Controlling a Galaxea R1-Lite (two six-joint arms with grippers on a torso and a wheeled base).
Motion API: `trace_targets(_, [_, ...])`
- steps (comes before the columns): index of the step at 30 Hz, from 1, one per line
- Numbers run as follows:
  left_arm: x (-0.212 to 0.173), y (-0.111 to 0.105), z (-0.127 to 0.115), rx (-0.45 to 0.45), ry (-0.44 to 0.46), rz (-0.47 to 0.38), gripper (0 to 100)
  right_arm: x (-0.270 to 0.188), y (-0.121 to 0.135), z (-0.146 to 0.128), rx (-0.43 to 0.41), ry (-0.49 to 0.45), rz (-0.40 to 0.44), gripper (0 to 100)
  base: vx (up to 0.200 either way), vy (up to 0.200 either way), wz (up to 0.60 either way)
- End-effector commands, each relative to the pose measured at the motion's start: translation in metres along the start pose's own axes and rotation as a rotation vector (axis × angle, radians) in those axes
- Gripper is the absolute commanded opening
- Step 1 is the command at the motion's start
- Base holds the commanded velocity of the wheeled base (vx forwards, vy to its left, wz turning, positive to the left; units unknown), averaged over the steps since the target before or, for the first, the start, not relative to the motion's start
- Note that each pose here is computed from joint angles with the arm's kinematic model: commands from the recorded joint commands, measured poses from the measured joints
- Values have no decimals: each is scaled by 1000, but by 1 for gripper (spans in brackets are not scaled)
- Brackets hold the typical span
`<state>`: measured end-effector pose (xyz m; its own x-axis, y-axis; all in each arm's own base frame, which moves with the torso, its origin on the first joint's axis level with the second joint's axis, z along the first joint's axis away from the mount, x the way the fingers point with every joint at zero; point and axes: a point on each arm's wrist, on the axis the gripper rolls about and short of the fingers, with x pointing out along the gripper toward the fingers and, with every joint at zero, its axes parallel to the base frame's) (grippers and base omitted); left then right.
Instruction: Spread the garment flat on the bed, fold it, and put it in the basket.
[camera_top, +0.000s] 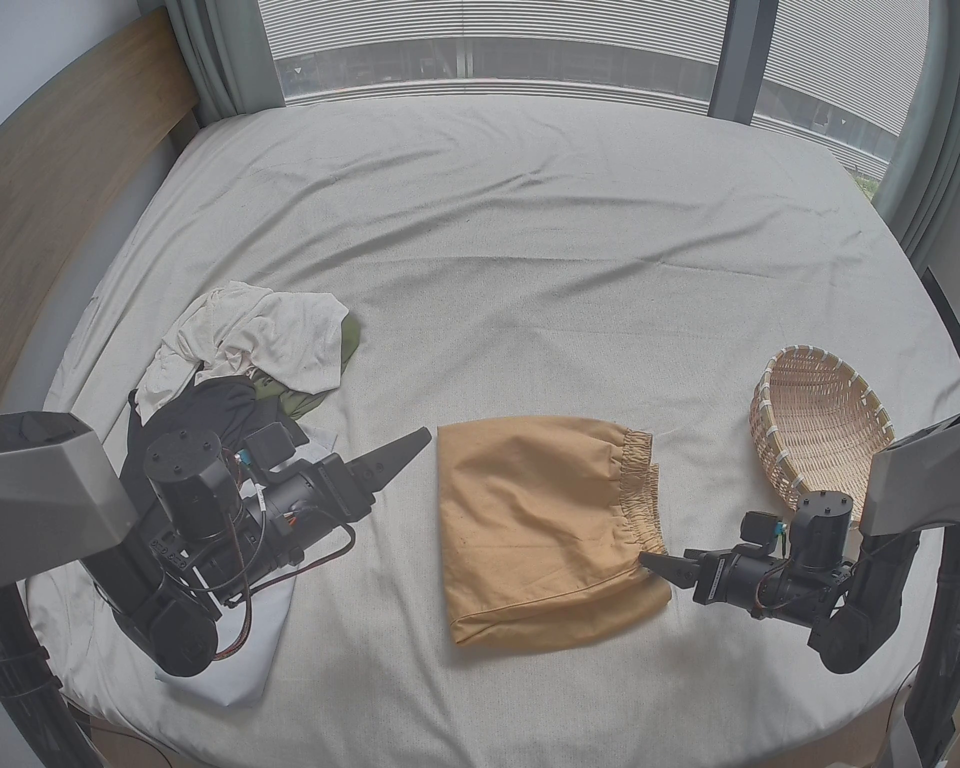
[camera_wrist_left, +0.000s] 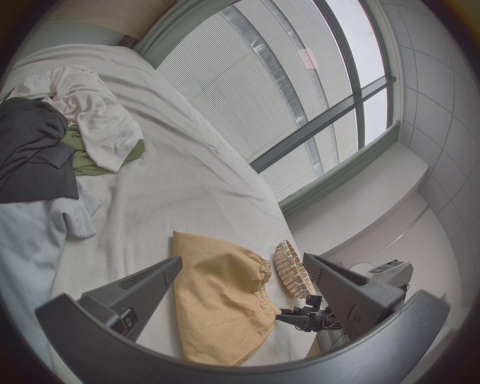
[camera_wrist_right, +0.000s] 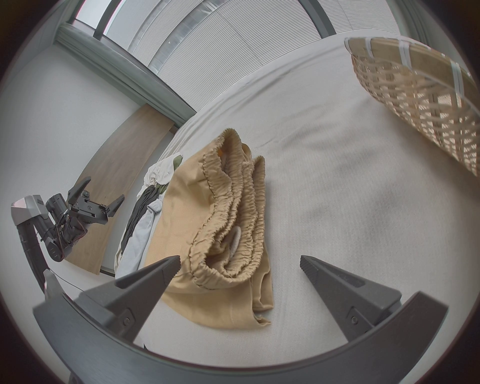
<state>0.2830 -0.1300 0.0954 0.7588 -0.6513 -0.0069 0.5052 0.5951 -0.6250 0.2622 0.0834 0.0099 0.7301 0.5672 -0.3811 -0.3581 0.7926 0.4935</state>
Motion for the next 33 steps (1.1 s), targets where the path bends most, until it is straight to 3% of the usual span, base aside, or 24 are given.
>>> trace_targets(1, [0, 0, 0, -1, 0, 1, 100, 4, -1, -7, 14, 30, 1, 100, 0, 0, 0])
trace_targets(4, [-1, 1, 1, 2, -3, 4, 100, 5, 2, -9, 22, 38, 7, 100, 0, 0, 0])
trace_targets(15, [-9, 23, -19, 208, 84, 87, 100, 12, 1, -18, 32, 77, 13, 100, 0, 0, 0])
trace_targets(16, [-13, 30, -20, 266, 99, 110, 100, 12, 1, -20, 39, 82, 13, 100, 0, 0, 0])
trace_targets(18, [-14, 32, -21, 289, 105, 115, 100, 13, 2, -20, 42, 82, 17, 100, 0, 0, 0])
trace_targets(19, [-15, 37, -21, 354, 114, 127, 100, 14, 5, -20, 61, 83, 26, 100, 0, 0, 0])
trace_targets(21, [-17, 40, -20, 392, 115, 134, 100, 14, 6, -21, 70, 88, 32, 100, 0, 0, 0])
trace_targets(33, [-17, 41, -20, 405, 116, 136, 100, 28, 18, -16, 62, 63, 87, 100, 0, 0, 0])
